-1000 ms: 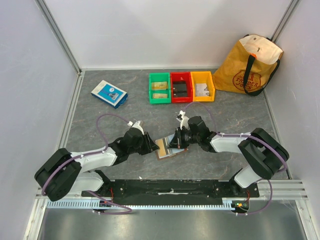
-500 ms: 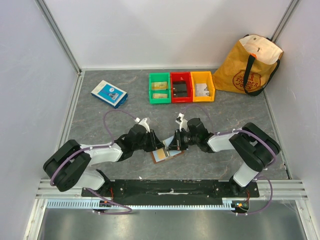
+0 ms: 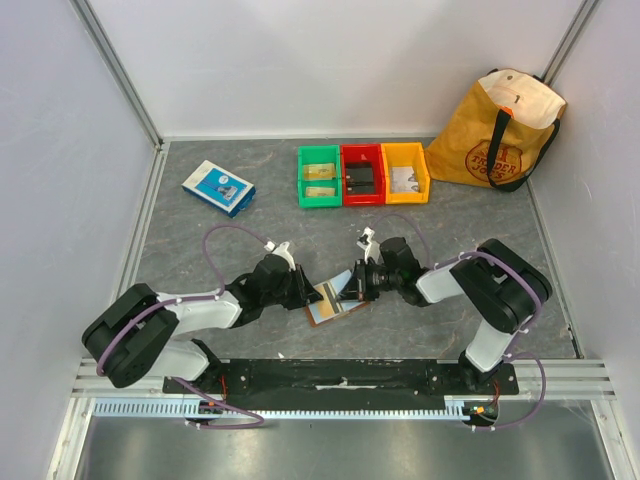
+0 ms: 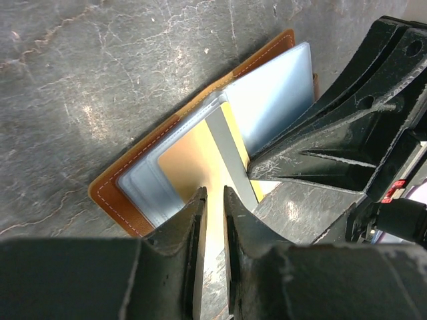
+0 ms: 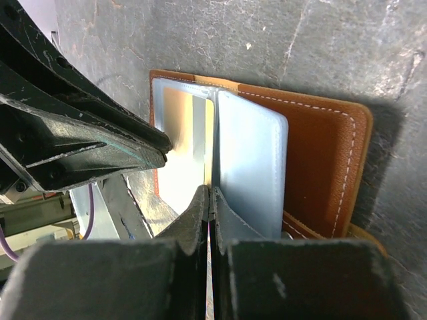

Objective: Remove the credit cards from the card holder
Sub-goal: Remove the credit card from the card holder.

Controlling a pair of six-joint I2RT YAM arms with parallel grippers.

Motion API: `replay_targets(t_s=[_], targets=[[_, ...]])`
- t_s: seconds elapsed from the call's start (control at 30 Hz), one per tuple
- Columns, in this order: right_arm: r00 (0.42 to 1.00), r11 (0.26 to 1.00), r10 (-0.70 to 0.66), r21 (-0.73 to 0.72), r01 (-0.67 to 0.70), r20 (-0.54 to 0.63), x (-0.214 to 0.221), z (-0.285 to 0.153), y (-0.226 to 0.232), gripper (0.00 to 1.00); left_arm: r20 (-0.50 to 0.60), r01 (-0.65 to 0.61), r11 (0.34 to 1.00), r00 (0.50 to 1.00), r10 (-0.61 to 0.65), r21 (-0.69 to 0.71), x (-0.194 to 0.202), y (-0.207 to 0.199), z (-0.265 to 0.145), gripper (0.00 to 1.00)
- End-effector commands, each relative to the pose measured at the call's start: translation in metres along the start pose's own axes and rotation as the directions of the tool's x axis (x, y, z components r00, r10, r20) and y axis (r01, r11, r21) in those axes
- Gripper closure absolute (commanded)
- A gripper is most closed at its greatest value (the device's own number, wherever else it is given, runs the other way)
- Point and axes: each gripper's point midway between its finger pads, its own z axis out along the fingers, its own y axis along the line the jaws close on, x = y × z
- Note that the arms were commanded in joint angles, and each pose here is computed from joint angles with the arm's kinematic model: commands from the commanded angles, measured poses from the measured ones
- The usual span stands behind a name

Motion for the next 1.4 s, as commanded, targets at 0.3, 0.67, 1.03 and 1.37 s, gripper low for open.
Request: replay_targets(t_s=[0.3, 0.67, 1.03, 1.37], targets=[[0.998, 0.994, -0.015, 0.111, 0.008, 0.065, -0.016, -0.019, -0.019, 1.00, 0.005, 0.001, 0.997, 1.000, 0.000, -0.082, 0.004, 0.019, -0.002, 0.79], [0.999, 0.995, -0.018, 0.095, 0.014, 0.036, -0.013, -0.017, -0.017, 0.83, -0.011, -0.005, 0.997, 1.000, 0.004, -0.077, 0.006, 0.017, 0.000, 0.79], [1.000, 0.998, 0.009, 0.060, -0.008, -0.010, -0.006, -0.005, -0.022, 0.74, -0.020, 0.004, 0.998, 1.000, -0.006, -0.070, 0.009, 0.018, 0.001, 0.80], [0.999, 0.996, -0.001, 0.084, -0.002, 0.037, -0.019, -0.028, -0.025, 1.00, -0.016, 0.014, 0.997, 1.000, -0.015, -0.074, 0.010, 0.020, 0.001, 0.80]])
